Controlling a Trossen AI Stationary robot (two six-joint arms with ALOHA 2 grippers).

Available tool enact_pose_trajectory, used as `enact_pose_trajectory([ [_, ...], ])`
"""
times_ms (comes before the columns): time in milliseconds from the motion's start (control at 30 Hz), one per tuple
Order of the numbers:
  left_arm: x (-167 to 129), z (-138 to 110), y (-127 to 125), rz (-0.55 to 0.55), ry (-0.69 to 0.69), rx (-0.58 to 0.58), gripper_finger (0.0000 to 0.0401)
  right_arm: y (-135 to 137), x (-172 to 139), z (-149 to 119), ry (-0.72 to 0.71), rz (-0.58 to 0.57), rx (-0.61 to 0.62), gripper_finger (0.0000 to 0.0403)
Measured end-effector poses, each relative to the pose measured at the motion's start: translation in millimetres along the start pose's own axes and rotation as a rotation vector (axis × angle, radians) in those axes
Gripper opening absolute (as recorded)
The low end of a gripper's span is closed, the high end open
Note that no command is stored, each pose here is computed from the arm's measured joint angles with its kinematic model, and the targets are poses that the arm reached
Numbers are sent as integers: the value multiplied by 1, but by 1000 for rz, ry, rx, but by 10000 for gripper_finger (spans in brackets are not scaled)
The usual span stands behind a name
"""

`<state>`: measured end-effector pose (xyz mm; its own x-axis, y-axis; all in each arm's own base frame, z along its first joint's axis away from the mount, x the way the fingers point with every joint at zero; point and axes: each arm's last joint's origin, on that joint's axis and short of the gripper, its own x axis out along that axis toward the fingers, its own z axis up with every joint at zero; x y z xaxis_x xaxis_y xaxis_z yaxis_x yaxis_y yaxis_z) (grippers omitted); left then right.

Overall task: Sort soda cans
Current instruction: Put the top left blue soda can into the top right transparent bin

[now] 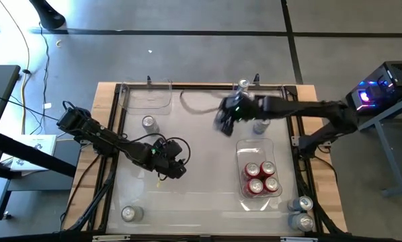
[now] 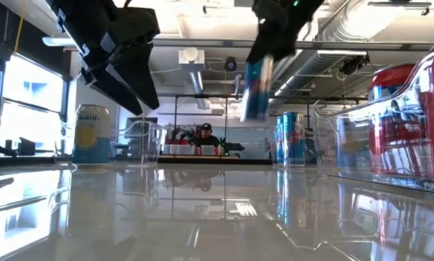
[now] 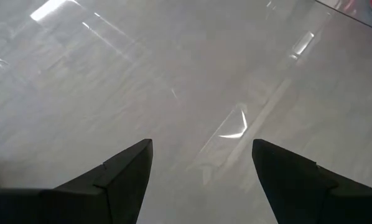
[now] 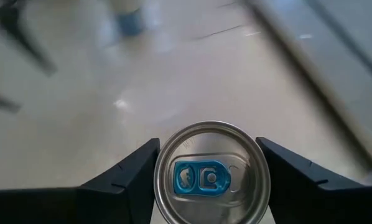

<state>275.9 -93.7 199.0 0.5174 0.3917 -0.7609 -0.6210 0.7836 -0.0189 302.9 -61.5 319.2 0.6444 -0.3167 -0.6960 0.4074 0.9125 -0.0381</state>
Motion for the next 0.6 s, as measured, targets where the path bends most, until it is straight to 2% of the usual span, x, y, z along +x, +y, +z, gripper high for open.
enact_pose_trajectory([
  [133,0,0,0,-1,-4,-2,268,-41,-48,12,-35,-154,113,218],
  [300,-2,-2,-2,0,-23,3,268,-104,-87,2,-14,-385,271,218],
  [433,-5,-5,-5,2,-43,12,268,-141,-89,-16,41,-442,370,218],
  [600,-8,-6,-9,-13,-66,10,268,-170,-61,-46,78,-479,482,218],
])
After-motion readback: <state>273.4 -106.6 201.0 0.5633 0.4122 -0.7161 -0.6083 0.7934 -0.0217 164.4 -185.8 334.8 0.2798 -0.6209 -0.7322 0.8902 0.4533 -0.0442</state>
